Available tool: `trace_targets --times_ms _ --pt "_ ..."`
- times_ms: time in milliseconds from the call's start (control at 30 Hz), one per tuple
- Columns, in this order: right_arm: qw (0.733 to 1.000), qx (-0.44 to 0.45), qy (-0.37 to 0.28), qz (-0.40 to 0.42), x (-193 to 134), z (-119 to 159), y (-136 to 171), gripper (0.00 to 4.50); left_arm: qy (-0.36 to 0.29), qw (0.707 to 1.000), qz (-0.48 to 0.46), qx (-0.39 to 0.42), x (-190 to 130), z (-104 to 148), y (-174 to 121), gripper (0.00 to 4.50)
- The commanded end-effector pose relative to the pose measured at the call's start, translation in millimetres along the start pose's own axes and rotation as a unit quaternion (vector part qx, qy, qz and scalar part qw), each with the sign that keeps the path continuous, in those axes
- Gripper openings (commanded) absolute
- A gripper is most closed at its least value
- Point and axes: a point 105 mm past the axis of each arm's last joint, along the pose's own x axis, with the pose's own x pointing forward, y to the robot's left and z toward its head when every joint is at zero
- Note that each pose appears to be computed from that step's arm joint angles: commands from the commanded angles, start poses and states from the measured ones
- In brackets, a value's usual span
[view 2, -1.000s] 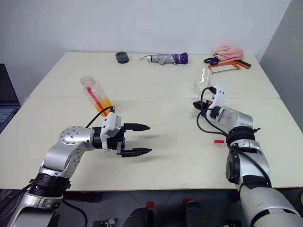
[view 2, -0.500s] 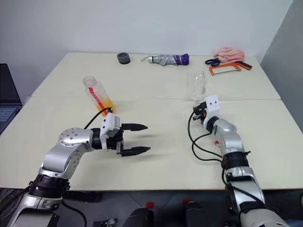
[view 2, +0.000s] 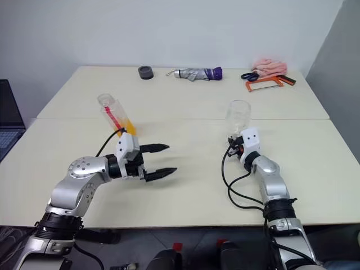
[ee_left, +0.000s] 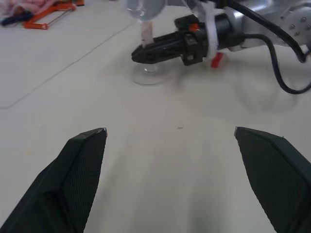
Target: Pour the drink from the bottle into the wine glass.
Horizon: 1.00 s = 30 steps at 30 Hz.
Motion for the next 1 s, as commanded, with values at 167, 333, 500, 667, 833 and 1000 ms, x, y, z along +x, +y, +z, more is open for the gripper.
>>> trace_targets --times_ms 167,333,500,667,833,1000 --pt "0.99 -0.068 -0.082 0.091 50 44 64 0.15 -0.004 0.995 0.094 0.019 -27 6 20 4.5" --pt "0.987 -0.07 -0.062 0.131 74 40 95 0.15 0.016 0.993 0.116 0.026 -43 4 22 4.5" --pt "0.985 -0.066 -0.045 0.151 80 33 109 0.15 0.019 0.99 0.133 0.033 -54 11 24 4.5" --pt "0.983 -0.072 -0.047 0.165 78 28 114 0.15 0.005 0.991 0.131 0.03 -60 24 20 4.5" --pt "0.985 -0.06 -0.041 0.159 77 24 112 0.15 -0.01 0.993 0.115 0.015 -62 37 12 4.5" --pt "0.985 -0.054 -0.042 0.158 76 23 111 1.88 -0.019 0.993 0.115 0.025 -58 47 15 4.5"
